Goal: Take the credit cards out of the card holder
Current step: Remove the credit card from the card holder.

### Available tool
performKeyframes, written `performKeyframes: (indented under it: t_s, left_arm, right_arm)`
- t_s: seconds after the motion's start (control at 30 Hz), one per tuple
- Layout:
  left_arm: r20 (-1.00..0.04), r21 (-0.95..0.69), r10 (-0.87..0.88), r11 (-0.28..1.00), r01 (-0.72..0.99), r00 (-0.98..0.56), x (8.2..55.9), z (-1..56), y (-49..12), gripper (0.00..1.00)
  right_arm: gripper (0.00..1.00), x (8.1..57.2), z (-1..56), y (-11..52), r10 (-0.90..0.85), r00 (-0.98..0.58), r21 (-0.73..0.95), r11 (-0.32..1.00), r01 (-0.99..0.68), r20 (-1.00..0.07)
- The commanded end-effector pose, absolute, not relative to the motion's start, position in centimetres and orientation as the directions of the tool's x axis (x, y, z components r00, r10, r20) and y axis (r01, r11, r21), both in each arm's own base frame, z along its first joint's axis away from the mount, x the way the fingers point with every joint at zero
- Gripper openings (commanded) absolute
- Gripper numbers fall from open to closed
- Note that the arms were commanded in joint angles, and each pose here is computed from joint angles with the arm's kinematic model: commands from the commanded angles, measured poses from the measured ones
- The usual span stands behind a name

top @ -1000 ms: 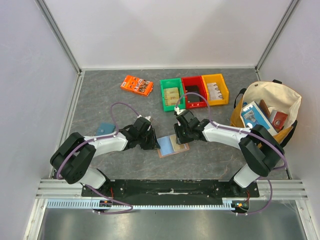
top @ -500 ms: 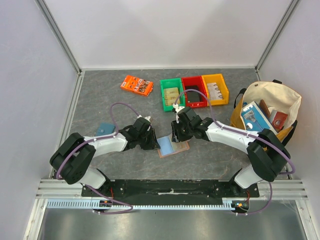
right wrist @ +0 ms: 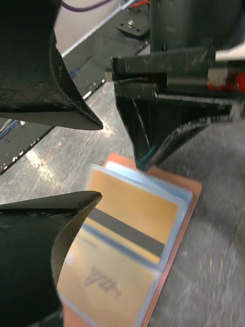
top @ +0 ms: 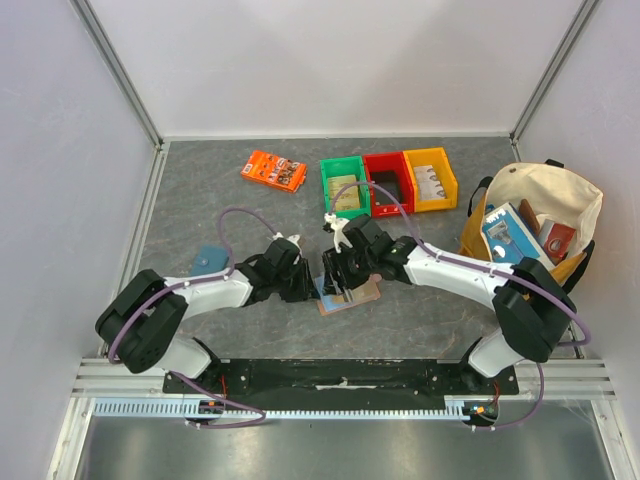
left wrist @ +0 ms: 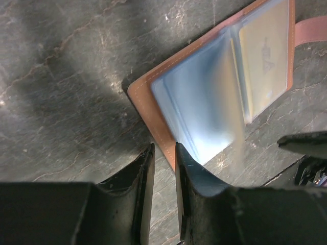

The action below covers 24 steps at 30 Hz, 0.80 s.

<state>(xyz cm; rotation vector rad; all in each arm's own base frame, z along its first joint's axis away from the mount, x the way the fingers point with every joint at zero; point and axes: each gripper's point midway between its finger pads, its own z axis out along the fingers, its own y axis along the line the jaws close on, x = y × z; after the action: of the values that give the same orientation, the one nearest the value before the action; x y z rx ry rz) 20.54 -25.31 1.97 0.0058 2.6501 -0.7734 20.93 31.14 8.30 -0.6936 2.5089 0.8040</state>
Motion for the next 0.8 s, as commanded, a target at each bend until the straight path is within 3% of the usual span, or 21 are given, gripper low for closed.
performKeyframes:
  t_s: [0.0,0.2,0.33,0.5,0.77]
  left_arm:
    - [-0.359,-0.491,-0.146,0.869,0.053,-0.922,19.9,1.6,-23.8,0.29]
    - [-0.439,-0.476,-0.247,0.879,-0.009,-0.864,20.7,3.3,-21.7,0.3]
    - [-0.483,-0.542,-0.266,0.839,0.046,-0.834,21.3,6.0,-22.7,0.3]
    - [-0.484,-0.657,-0.222,0.731,0.184,-0.846,21.7,9.2,-26.6,0.3]
    - [-0.45,-0.661,-0.182,0.726,0.189,-0.875,22.7,7.4,-28.6,0.29]
  right_arm:
    - [0.59,19.9,9.7,33.8,-0.375,-0.757,0.493,0.589,-0.64,-0.535]
    - [0.57,22.0,8.8,31.7,-0.298,-0.791,0.459,0.684,-0.568,-0.535]
    - [0.53,23.4,8.6,30.4,-0.212,-0.814,0.517,0.679,-0.521,-0.541]
    - [0.48,23.9,7.7,30.0,-0.154,-0.84,0.602,0.63,-0.49,-0.521]
    - [0.42,24.2,5.3,29.3,-0.087,-0.878,0.679,0.6,-0.424,-0.472]
